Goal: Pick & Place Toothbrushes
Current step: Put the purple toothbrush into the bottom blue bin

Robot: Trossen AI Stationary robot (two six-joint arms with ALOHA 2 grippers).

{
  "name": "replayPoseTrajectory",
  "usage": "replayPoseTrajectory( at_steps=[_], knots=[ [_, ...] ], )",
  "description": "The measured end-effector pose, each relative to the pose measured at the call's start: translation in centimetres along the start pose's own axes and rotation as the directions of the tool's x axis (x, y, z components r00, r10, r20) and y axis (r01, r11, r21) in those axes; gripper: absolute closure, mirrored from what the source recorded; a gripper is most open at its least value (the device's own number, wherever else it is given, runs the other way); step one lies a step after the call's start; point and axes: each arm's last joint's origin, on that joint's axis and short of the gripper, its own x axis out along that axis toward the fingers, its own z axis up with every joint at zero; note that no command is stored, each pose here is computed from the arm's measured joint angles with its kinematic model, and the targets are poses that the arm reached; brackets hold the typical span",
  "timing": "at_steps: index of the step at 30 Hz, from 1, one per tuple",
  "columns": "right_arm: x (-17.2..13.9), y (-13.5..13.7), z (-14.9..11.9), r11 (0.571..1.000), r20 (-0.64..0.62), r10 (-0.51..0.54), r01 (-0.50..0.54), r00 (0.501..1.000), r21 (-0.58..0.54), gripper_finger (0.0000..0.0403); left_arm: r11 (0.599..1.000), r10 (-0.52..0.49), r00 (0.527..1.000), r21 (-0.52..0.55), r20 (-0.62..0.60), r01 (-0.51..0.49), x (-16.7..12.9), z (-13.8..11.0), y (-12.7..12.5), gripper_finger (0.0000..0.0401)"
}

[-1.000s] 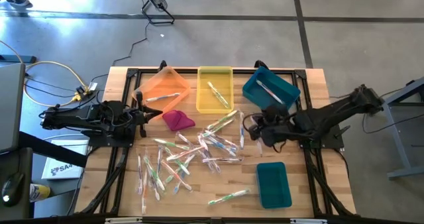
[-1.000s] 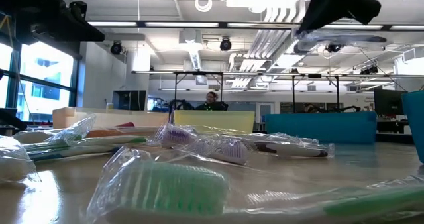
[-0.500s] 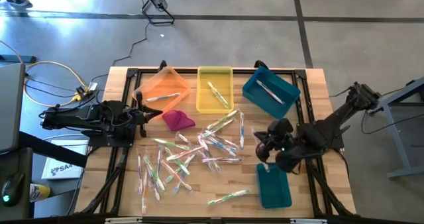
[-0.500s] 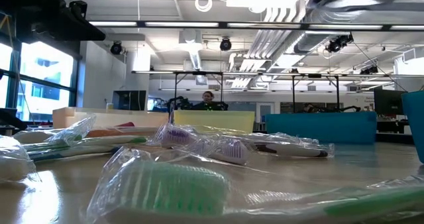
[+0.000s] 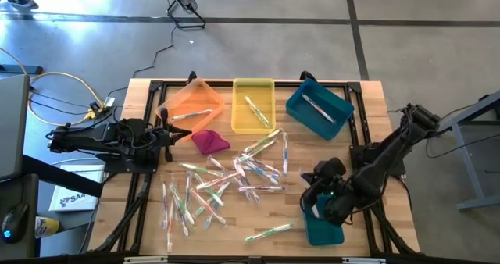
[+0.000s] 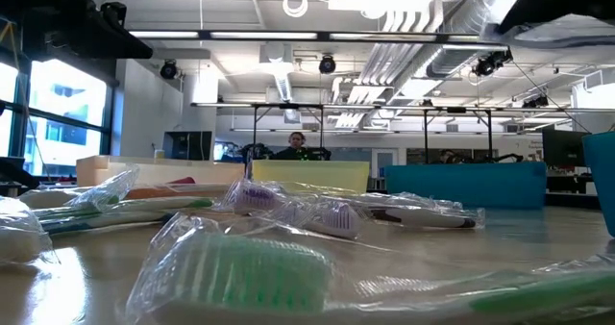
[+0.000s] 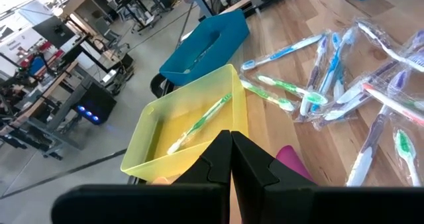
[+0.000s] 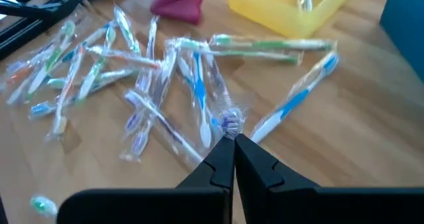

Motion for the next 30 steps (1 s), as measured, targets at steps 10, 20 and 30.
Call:
replayPoseTrajectory(
  at_steps=[10, 20, 30],
  knots=[
    [-1.1, 0.4, -2.2, 0.998, 0.014, 0.043, -0.042, 0.999, -0.038, 0.04, 1.0, 0.001, 1.0, 0.0, -0.001, -0.001, 0.0, 0.0, 0.0, 0.0398],
    [-1.5, 0.8, -5.5, 0.988, -0.014, 0.054, -0.055, 0.998, -0.147, 0.04, 1.0, 0.001, 1.0, 0.0, 0.0, -0.001, 0.0, 0.0, 0.0, 0.0398],
    [-1.9, 0.9, -8.8, 0.973, -0.037, 0.056, -0.063, 0.998, -0.224, 0.04, 1.0, 0.002, 1.0, -0.015, -0.001, -0.002, 0.0, 0.0, 0.0, 0.0398]
  ],
)
